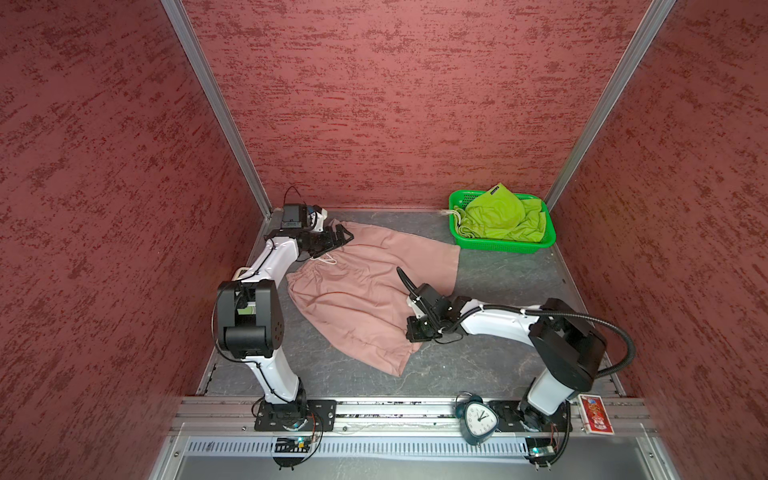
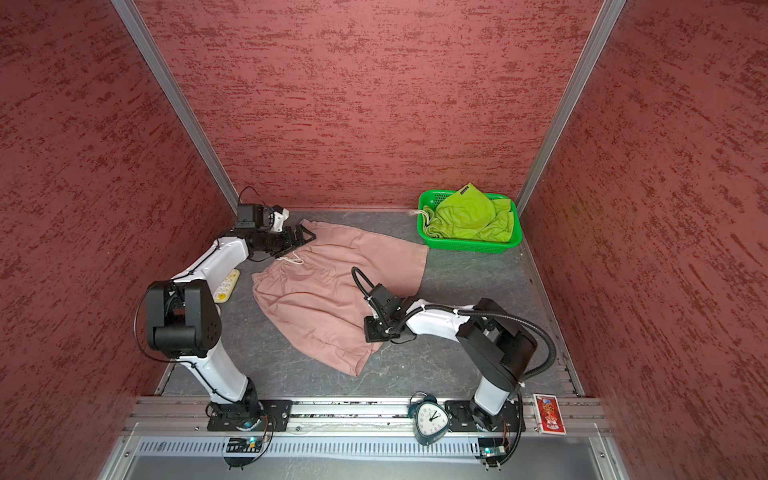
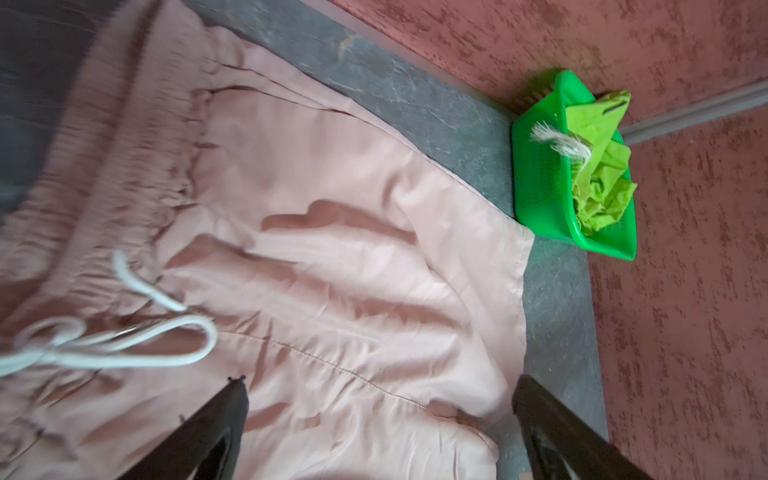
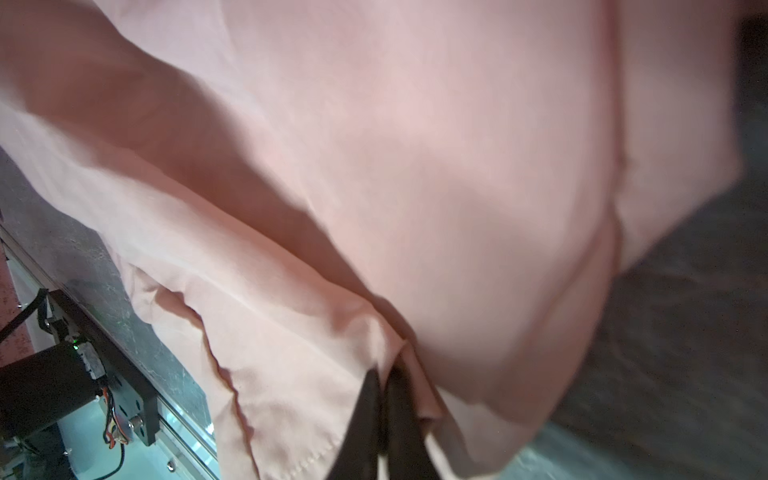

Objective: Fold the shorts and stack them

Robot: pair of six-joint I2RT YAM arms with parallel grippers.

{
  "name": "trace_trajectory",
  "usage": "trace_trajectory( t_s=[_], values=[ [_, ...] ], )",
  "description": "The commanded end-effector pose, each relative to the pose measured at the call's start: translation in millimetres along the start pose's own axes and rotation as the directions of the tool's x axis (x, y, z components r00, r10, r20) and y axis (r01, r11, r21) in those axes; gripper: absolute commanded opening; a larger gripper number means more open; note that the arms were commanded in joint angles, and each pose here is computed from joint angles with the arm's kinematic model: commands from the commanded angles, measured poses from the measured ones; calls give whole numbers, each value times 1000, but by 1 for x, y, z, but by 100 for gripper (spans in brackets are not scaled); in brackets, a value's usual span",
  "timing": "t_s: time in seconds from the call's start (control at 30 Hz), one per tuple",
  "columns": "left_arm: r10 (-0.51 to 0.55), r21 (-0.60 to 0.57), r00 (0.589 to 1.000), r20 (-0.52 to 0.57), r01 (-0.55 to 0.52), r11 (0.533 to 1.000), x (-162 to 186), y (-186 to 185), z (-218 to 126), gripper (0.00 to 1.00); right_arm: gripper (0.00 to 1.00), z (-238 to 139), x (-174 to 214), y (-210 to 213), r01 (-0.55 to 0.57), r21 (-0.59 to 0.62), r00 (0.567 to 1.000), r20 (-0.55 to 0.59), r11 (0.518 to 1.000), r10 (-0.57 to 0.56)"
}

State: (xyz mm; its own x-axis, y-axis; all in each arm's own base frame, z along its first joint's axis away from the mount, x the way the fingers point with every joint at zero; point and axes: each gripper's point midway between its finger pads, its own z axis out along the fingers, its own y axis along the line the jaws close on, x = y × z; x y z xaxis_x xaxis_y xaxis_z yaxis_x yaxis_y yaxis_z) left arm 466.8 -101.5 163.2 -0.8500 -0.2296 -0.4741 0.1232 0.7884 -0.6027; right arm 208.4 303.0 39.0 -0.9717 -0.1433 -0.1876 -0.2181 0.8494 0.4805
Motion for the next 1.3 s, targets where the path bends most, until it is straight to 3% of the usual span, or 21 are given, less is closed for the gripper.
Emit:
trace_trajectory(
  t_s=[0.0,0.17,0.3,0.5,0.63,0.77,0.87,0.97,1.1,1.17,1.27],
  values=[
    [163,89,984,-70,-156,984,3,-36,44,99,39,-34,-6,-7,-6,13,996,94,1000,5],
    [176,102,973,-146,-162,981,5,-36,98,99,47,-63,-22,-19,-70,-17,975,211,997,72],
    [132,41,972,-196,-126,991,7,-6,126,99,58,-71,-28,-51,-143,41,959,254,989,128],
    [-61,-60,981,-185,51,997,3,57,121,99,66,-103,-72,-113,-243,100,894,409,965,182],
    [-103,-98,984,-142,90,991,4,78,102,99,69,-96,-108,-113,-197,70,888,436,978,147],
    [-126,-165,985,-120,105,981,4,93,89,99,71,-66,-147,-108,-139,47,911,398,989,109],
    [-156,-160,985,-75,143,977,-3,95,83,99,72,-49,-184,-99,-85,7,909,410,996,74],
    [-144,-109,988,-56,138,984,-12,79,78,100,68,-56,-206,-77,1,-22,915,403,1000,8],
    [-105,-63,994,-39,103,993,-21,44,55,100,66,-84,-181,-45,74,-56,929,367,996,-48],
    [-80,-51,997,-13,80,996,-22,23,35,99,66,-79,-143,-18,121,-130,961,265,984,-83],
    [-59,-68,996,65,64,996,-28,2,-6,99,66,-57,-83,8,172,-111,979,131,979,-157]
  ],
)
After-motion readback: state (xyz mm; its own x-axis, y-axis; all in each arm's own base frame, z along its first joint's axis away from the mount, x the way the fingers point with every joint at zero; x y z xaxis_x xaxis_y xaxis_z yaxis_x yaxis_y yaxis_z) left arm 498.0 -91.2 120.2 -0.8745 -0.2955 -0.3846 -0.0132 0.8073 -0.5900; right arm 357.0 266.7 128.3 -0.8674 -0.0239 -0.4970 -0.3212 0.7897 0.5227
